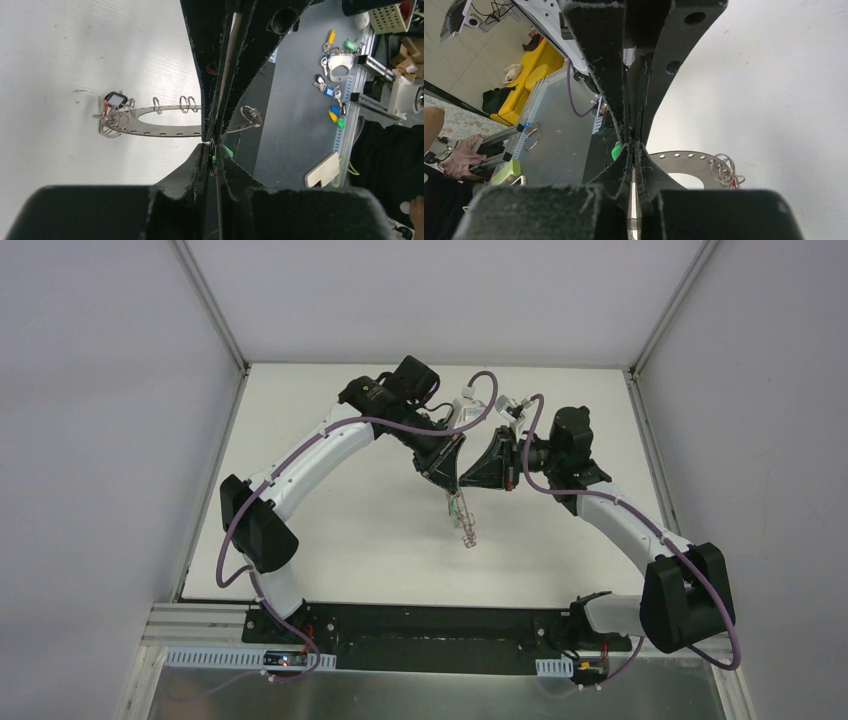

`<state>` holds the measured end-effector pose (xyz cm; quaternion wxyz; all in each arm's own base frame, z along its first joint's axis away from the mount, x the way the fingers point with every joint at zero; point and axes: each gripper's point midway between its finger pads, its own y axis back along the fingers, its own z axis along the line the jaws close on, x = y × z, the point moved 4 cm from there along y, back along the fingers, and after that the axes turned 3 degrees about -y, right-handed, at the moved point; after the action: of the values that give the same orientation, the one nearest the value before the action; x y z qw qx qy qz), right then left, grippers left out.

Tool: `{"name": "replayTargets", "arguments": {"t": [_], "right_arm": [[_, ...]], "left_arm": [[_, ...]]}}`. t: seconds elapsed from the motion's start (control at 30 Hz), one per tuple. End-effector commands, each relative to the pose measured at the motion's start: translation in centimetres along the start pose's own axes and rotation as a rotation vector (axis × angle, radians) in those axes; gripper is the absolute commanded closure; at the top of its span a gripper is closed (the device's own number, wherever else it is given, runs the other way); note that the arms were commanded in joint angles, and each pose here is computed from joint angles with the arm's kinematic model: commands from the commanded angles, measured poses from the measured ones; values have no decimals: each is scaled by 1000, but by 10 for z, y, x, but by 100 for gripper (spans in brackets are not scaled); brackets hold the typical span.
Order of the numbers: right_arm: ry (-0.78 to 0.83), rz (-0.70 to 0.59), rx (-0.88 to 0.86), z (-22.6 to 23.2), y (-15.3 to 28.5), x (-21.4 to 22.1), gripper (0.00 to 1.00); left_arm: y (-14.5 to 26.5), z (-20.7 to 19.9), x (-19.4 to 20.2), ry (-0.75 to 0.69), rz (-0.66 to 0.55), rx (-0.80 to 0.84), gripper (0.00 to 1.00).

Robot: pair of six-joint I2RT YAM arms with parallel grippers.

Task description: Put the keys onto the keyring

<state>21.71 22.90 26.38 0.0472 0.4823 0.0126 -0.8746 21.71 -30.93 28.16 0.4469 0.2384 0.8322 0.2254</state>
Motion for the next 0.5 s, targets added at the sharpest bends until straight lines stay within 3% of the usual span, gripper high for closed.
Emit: {"name": "replayTargets", "arguments": {"t": [0.0,0.23,0.47], "right_arm": [[82,-16,-15,8,1,-14,100],[76,-37,-5,10,4,-20,100],[70,-59,-1,11,5,-24,100]], "left_arm": [[8,-14,-5,-85,-30,20,84],[21,-17,-11,-154,-96,13,64],[24,-11,-9,-156,-149,37,61]]}}
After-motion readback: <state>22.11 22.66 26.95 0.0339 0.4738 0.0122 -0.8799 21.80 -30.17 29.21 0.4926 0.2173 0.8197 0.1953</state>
